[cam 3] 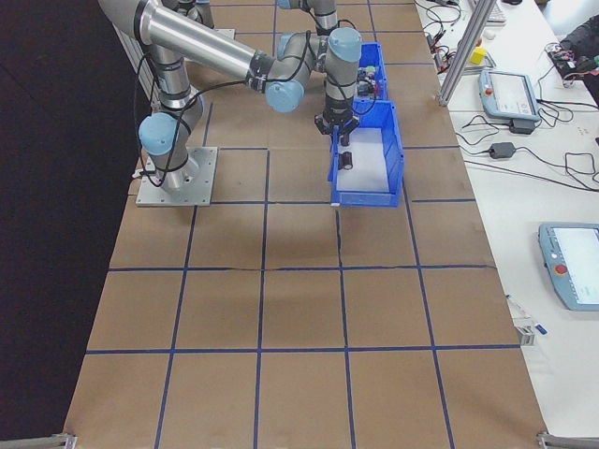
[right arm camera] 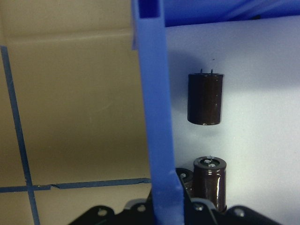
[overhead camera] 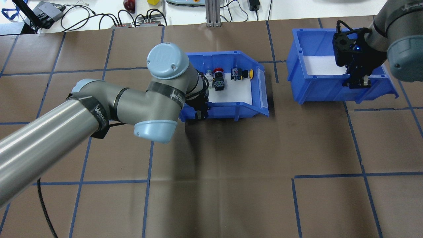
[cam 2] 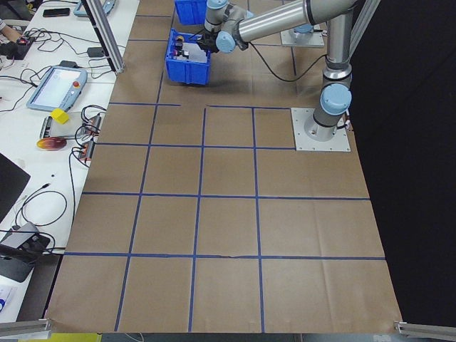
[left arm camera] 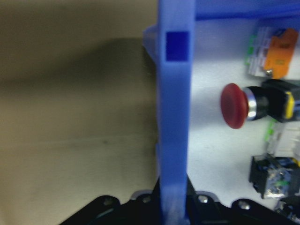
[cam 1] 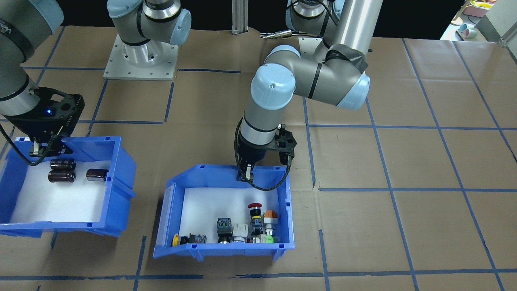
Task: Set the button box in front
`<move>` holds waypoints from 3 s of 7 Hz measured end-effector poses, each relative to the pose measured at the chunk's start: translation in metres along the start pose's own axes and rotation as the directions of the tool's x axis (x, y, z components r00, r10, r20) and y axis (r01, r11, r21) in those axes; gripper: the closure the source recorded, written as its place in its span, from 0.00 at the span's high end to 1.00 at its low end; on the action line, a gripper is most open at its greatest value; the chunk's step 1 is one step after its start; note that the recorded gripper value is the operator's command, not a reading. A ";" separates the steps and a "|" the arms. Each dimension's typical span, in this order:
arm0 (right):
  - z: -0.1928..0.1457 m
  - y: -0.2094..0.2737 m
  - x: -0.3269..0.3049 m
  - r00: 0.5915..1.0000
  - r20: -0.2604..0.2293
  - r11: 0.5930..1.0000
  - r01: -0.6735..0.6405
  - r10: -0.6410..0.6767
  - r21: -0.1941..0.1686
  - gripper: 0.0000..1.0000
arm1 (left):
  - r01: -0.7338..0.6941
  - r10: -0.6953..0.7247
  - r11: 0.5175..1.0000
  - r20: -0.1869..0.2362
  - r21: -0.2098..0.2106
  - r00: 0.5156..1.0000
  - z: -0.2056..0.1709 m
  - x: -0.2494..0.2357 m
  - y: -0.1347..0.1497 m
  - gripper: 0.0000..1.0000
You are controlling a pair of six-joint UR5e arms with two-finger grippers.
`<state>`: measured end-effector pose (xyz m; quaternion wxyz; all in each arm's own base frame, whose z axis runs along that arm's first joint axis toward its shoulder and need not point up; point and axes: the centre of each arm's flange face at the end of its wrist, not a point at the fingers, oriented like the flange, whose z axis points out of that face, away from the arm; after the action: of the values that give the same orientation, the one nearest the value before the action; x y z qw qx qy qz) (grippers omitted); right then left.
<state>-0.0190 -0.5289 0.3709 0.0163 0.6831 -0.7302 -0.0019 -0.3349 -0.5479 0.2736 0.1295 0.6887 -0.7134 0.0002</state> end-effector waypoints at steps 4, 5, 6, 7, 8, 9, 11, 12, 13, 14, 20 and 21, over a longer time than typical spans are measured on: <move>0.002 0.009 -0.006 1.000 0.011 1.000 0.000 0.000 0.002 0.08 | -0.002 0.002 1.000 -0.031 0.016 1.000 0.009 0.031 0.007 0.98; 0.005 0.008 -0.007 1.000 0.018 1.000 -0.001 0.001 0.004 0.08 | -0.001 0.004 0.999 -0.046 0.050 0.999 0.005 0.031 0.004 0.97; 0.006 0.008 -0.009 1.000 0.023 1.000 -0.002 0.002 0.004 0.08 | -0.022 0.026 0.997 -0.053 0.074 0.998 -0.005 0.028 0.002 0.98; 0.005 0.006 -0.013 1.000 0.026 1.000 -0.003 0.003 0.004 0.08 | -0.110 0.114 0.990 -0.038 0.091 0.993 -0.025 0.019 -0.001 0.98; 0.006 0.002 -0.025 0.999 0.034 1.000 -0.003 0.003 0.006 0.09 | -0.256 0.257 0.961 0.007 0.104 0.966 -0.061 0.005 -0.009 0.98; 0.010 -0.005 -0.046 0.999 0.047 1.000 -0.002 0.001 0.010 0.09 | -0.392 0.387 0.914 0.066 0.101 0.920 -0.105 -0.012 -0.025 0.99; 0.021 -0.018 -0.087 0.998 0.066 1.000 -0.005 0.004 0.016 0.09 | -0.710 0.693 0.704 0.203 0.011 0.691 -0.194 -0.058 -0.065 0.99; 0.028 -0.023 -0.103 0.997 0.075 1.000 -0.006 0.005 0.019 0.09 | -0.815 0.803 0.575 0.239 -0.070 0.546 -0.236 -0.087 -0.085 0.99; 0.029 -0.031 -0.117 0.997 0.076 1.000 -0.004 0.002 0.019 0.09 | -0.884 0.878 0.451 0.237 -0.125 0.415 -0.269 -0.113 -0.099 0.99; 0.031 -0.049 -0.129 0.997 0.078 1.000 -0.004 0.002 0.016 0.09 | -0.945 0.946 0.283 0.211 -0.164 0.246 -0.288 -0.134 -0.106 0.99; 0.036 -0.220 -0.207 1.000 0.017 1.000 0.005 -0.005 -0.004 0.09 | -0.977 0.973 -0.136 0.161 -0.164 -0.163 -0.307 -0.168 -0.166 1.00; 0.039 -0.248 -0.217 1.000 -0.011 1.000 -0.003 0.003 0.008 0.09 | -0.976 0.972 -0.139 0.165 -0.166 -0.166 -0.306 -0.169 -0.167 1.00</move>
<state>0.2413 -0.3297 0.3209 0.0179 0.6821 -0.7310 0.0048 -0.1111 -0.3357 0.5088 -0.0062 -0.0926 -0.9954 0.0233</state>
